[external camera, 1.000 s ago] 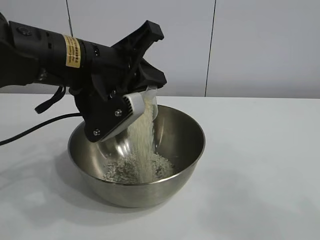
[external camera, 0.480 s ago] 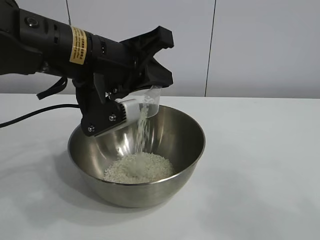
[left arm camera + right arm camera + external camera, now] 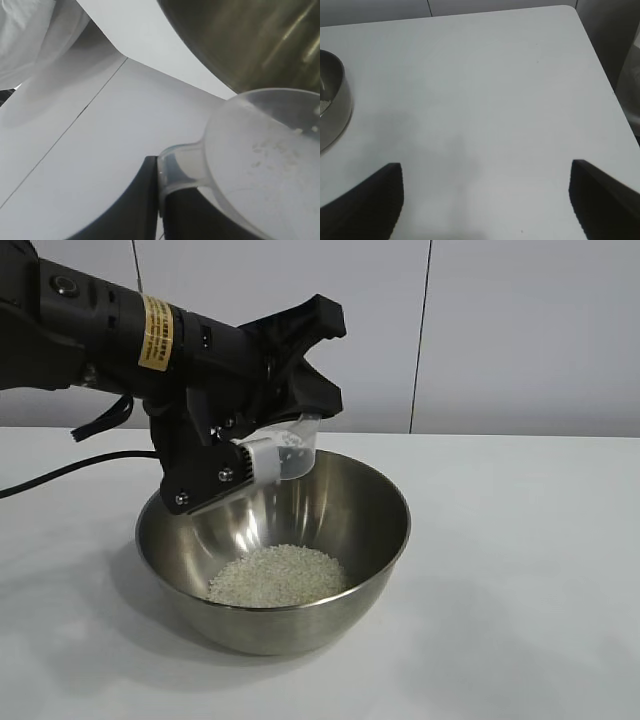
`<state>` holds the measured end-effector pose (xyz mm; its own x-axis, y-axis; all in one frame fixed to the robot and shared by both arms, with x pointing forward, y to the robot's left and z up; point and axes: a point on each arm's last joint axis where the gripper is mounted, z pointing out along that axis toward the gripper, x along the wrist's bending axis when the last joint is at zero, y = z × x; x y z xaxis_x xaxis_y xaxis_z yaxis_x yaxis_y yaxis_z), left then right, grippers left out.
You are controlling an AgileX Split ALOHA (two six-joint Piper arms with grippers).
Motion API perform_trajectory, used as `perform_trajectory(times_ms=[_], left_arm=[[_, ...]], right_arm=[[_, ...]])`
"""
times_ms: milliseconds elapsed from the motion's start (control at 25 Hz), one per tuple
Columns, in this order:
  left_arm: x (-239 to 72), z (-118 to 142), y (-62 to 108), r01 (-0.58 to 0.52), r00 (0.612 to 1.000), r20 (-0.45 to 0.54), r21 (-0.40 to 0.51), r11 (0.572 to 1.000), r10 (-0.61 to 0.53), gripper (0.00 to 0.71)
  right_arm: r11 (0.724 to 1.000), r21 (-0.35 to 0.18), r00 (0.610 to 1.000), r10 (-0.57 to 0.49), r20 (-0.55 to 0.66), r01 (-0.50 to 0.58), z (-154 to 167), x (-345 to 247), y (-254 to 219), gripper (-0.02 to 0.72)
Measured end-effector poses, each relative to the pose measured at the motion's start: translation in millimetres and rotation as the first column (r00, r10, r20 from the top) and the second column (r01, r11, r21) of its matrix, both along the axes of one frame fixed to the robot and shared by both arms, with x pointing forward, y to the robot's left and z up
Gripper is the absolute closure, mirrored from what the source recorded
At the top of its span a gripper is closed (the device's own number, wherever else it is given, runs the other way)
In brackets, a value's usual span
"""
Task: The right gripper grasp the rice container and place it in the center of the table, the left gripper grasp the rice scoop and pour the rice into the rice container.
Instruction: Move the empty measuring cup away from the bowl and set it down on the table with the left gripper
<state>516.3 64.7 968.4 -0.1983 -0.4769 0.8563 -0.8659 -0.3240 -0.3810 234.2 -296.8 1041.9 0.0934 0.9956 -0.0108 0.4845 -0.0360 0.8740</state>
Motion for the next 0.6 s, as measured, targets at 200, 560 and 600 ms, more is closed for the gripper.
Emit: perform_trajectory(times_ms=[200,560,600], left_arm=[[-9,-2,1.4,-0.144,0.94,-0.336,-0.248,0.958,0.054,0.707],[15,61,48.3,-0.764,0.586,-0.781,-0.621,0.174,-0.214,0.707],[16,65,60.1,-0.784,0.571,-0.779,-0.611,0.108,-0.259,0.707]], right_arm=[[1.0,0.0,1.0,0.0,0.0,0.0,0,0,0,0.08],[1.0,0.0,1.0,0.0,-0.001,0.0,0,0,0,0.08],[1.0,0.0,1.0,0.0,-0.001,0.0,0,0,0,0.08]])
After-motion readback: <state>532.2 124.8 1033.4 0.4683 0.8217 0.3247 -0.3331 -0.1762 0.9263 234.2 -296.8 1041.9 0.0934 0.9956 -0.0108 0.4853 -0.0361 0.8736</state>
